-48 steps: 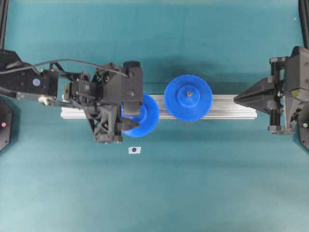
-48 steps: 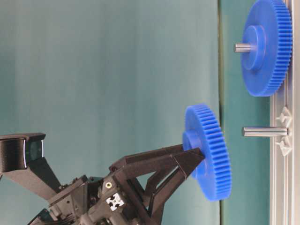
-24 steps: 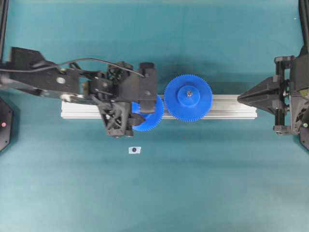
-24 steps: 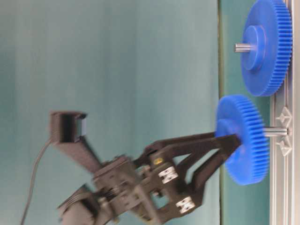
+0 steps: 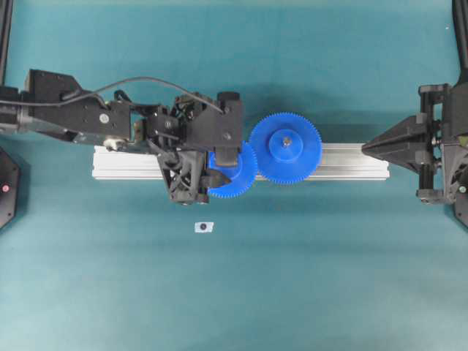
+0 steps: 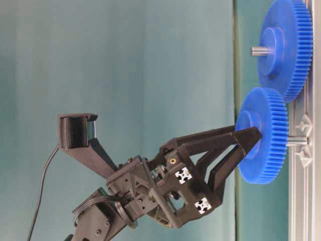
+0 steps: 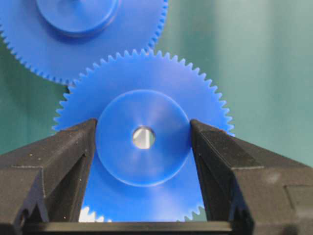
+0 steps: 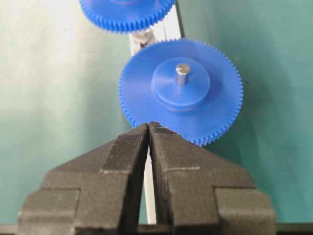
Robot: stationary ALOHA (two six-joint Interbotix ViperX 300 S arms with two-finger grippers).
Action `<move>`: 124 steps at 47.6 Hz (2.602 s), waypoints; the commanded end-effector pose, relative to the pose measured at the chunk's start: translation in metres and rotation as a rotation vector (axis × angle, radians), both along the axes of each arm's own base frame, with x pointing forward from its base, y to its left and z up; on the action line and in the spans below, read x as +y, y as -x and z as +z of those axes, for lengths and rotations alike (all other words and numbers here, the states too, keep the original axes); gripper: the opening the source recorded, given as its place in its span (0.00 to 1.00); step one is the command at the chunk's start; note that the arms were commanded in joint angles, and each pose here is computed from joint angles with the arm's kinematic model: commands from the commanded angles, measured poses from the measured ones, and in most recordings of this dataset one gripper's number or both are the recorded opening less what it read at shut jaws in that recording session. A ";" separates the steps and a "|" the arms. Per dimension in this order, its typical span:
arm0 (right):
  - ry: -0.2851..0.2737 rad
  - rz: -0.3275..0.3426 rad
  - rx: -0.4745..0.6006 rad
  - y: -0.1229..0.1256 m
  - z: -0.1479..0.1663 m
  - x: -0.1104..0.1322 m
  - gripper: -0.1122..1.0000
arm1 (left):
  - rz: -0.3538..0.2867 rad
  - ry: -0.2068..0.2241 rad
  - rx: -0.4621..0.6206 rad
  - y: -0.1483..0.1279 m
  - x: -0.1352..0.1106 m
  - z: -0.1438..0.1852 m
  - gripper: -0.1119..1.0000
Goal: Find the location of the shaft and insert the small gear.
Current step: 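Align the gear's bore with the left shaft beside the large gear, then push the gear onto the shaft, meshing its teeth with the large gear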
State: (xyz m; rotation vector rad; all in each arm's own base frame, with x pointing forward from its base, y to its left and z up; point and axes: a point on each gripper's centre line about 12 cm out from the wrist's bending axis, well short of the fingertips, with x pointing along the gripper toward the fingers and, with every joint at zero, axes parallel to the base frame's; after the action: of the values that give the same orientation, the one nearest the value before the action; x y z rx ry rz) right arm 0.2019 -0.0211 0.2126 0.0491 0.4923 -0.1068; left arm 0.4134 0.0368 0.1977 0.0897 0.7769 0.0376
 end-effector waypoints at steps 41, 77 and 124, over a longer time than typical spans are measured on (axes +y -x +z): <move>0.000 -0.005 -0.009 -0.001 0.003 -0.001 0.24 | 0.030 -0.024 0.077 0.019 0.023 0.002 0.69; 0.000 -0.013 -0.008 0.000 0.002 -0.002 0.24 | -0.029 -0.031 0.000 -0.005 0.000 0.009 0.69; 0.000 -0.013 -0.011 0.002 0.000 -0.002 0.24 | -0.038 -0.040 -0.086 -0.021 -0.003 0.042 0.69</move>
State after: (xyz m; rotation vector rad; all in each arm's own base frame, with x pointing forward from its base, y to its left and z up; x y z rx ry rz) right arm 0.1988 -0.0230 0.2089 0.0521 0.4982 -0.1173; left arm 0.4347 0.0341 0.2288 0.1426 0.7193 0.0163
